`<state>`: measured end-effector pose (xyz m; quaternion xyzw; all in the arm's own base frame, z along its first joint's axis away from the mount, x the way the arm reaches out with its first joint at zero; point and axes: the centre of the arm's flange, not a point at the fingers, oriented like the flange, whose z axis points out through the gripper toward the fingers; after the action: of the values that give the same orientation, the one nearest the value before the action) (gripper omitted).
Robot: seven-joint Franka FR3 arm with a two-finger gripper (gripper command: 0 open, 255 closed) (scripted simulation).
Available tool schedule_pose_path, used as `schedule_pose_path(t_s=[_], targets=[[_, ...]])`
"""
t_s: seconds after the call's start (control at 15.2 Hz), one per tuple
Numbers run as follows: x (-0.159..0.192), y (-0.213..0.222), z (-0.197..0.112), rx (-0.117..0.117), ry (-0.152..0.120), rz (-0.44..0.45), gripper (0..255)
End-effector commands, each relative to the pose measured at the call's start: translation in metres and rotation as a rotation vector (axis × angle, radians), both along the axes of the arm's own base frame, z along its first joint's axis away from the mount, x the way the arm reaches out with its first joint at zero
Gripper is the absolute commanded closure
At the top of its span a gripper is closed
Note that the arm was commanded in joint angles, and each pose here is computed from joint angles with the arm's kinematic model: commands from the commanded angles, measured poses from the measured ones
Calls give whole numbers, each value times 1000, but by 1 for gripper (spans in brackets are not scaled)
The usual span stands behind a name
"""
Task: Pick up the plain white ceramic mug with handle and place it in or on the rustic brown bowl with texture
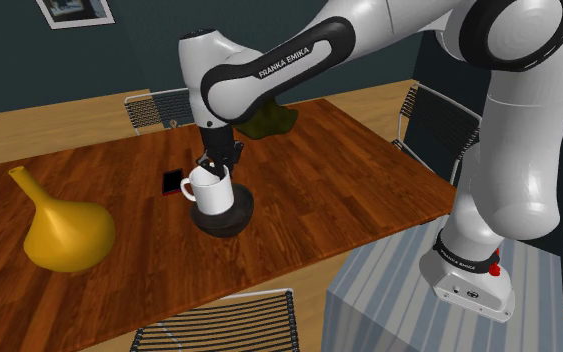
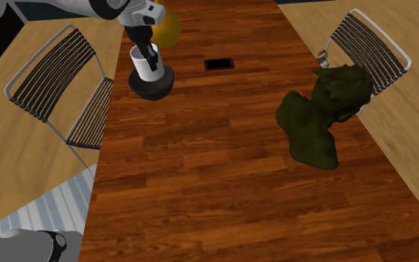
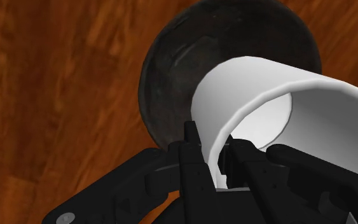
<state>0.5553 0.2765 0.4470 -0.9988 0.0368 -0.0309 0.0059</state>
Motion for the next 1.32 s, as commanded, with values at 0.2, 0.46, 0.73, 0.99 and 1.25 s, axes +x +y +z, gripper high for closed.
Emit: schedule_pose_path(t_s=[0.2,0.46,0.73,0.99,1.25], targets=[[0,0,0,0,-1,0,255],[0,0,0,0,-1,0,0],[-1,0,13,0,-1,0,0],[-3,0,50,0,-1,0,0],[-3,0,50,0,-1,0,0]])
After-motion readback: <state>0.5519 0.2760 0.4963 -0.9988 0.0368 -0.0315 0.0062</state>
